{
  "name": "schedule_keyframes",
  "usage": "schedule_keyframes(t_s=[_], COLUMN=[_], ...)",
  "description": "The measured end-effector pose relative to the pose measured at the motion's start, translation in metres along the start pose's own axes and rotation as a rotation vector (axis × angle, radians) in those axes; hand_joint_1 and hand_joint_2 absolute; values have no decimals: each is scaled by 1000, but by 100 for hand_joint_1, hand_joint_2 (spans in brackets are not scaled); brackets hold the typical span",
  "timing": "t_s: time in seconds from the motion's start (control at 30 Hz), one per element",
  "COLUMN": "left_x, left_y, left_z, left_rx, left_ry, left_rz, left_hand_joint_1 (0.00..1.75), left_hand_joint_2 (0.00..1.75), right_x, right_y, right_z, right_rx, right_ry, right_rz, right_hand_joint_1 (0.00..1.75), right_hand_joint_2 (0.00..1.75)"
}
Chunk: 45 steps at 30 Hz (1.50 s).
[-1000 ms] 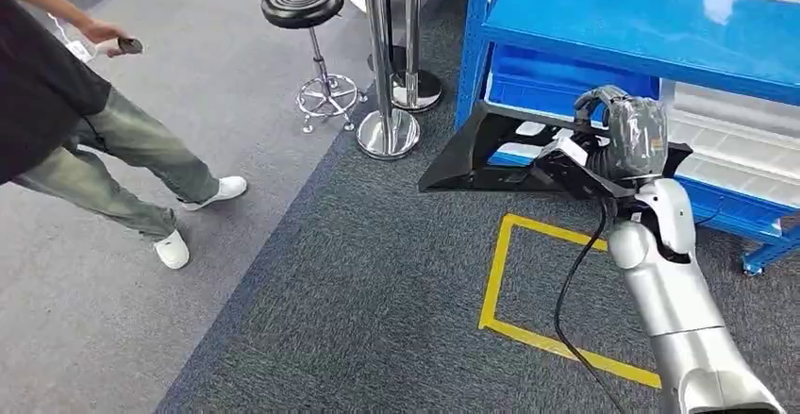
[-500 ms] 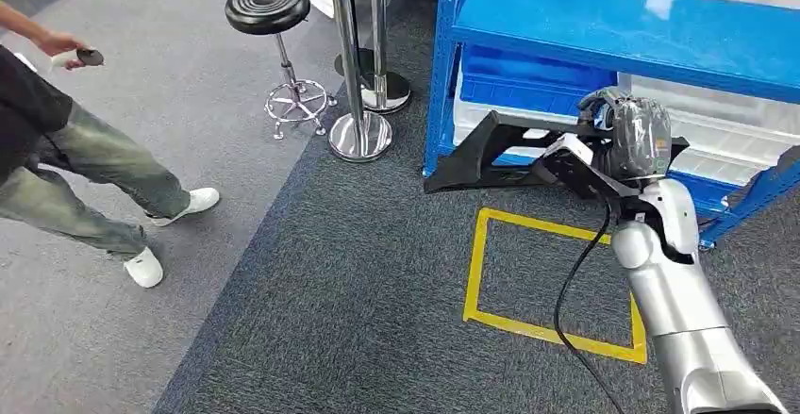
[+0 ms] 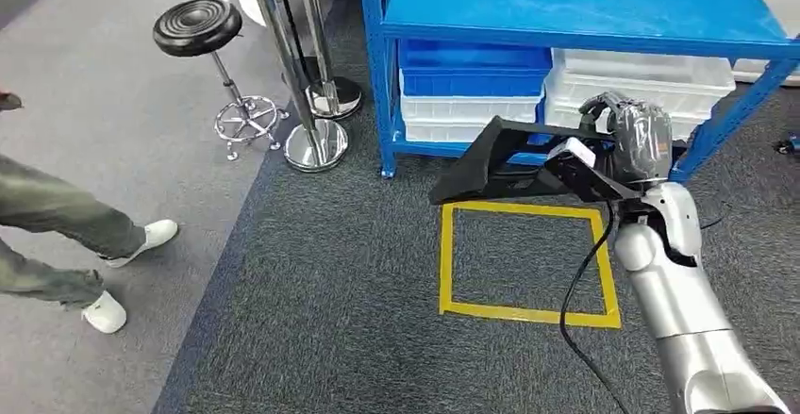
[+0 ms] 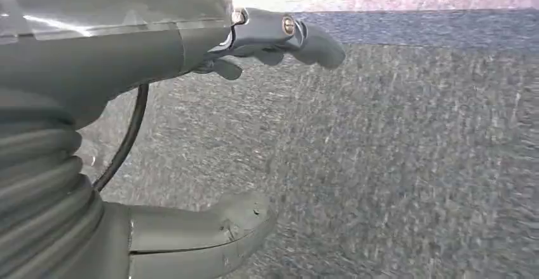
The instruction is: Take the parts from the cabinet and place them on the table.
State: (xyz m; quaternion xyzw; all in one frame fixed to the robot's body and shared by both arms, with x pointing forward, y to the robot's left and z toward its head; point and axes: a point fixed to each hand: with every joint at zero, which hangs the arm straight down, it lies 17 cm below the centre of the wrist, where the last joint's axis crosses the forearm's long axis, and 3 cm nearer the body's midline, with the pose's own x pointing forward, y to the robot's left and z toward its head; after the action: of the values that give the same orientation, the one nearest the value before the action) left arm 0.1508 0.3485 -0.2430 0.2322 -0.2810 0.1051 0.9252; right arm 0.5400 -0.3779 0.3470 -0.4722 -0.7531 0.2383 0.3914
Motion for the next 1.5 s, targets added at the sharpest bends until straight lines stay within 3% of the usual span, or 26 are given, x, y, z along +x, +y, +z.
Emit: schedule_keyframes(t_s=[1.5], left_x=[5], left_y=[1], left_z=[-2], left_rx=[-10], left_ry=[-19], left_rz=[-2], left_hand_joint_1=[0], left_hand_joint_2=[175], right_x=[-14], right_y=[3], right_z=[-2], right_rx=[30], right_ry=[27], right_rz=[-8], right_hand_joint_1=[175], right_hand_joint_2=[175])
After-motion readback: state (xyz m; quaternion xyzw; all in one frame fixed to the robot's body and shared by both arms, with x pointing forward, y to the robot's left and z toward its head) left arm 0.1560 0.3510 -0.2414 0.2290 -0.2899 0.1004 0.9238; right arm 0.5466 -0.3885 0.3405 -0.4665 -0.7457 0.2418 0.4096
